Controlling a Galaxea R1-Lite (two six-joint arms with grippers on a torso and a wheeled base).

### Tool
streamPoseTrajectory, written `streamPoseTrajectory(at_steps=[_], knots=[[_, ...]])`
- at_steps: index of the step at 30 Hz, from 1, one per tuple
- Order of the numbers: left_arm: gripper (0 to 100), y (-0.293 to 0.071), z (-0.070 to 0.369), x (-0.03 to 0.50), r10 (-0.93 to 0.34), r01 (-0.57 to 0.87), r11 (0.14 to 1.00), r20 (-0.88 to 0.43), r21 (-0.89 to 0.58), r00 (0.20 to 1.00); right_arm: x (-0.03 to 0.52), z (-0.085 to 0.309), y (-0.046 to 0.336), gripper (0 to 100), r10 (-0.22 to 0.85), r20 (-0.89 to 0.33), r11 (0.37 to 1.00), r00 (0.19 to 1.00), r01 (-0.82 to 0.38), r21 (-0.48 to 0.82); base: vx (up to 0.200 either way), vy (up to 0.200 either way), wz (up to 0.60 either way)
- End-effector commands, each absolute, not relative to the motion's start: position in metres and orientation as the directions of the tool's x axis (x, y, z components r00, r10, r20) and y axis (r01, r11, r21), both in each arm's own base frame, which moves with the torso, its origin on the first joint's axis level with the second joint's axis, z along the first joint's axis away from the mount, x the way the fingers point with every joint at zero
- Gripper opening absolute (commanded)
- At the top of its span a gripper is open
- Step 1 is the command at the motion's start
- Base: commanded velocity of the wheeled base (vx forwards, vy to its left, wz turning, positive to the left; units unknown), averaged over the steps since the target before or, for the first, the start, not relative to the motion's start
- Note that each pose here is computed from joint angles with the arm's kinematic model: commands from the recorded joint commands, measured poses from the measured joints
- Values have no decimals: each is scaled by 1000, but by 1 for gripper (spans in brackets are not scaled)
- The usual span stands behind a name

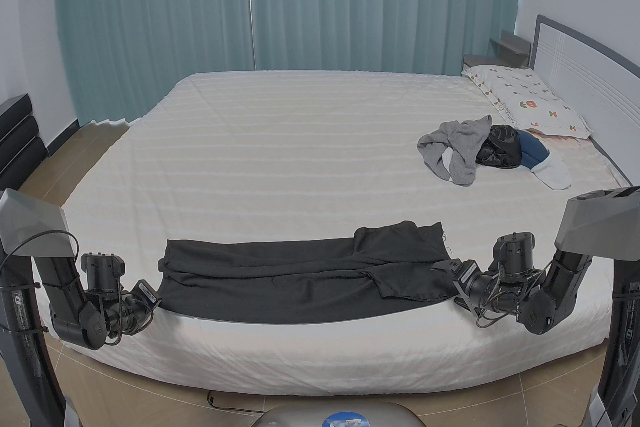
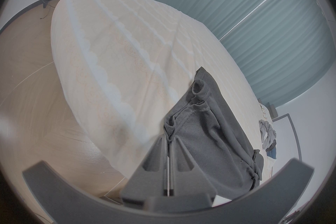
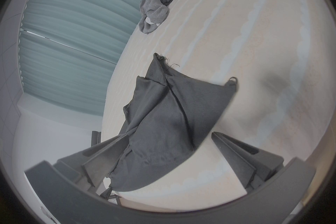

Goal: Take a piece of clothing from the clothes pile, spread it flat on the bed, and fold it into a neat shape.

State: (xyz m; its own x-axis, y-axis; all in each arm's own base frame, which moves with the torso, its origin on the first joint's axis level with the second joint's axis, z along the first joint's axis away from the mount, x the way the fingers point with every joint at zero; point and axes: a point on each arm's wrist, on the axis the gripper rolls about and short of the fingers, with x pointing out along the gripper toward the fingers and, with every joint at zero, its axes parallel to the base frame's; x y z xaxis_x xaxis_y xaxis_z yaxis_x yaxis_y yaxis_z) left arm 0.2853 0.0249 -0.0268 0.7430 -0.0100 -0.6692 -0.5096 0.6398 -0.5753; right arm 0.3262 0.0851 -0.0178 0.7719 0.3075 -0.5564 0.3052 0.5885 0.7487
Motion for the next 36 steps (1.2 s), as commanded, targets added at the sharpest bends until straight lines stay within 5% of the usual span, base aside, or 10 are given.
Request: streamPoseTrajectory(at_steps=[1,4,5,36], knots=[[0,25,-27,285,-10,-511,638,-669,-576,743,333,-30,91,100,286,-574,608,767,318,727,0,0,0],[0,25,-27,286,-10,-510,638,-668,-577,744,335,-35,91,100,271,-581,634,767,312,708,0,0,0],[0,25,-27,286,-10,-510,638,-668,-577,744,335,-35,91,0,271,-581,635,767,311,707,0,0,0],[0,41,-1,284,33,-491,625,-608,-607,793,298,-4,92,0,296,-585,663,755,278,695,0,0,0]])
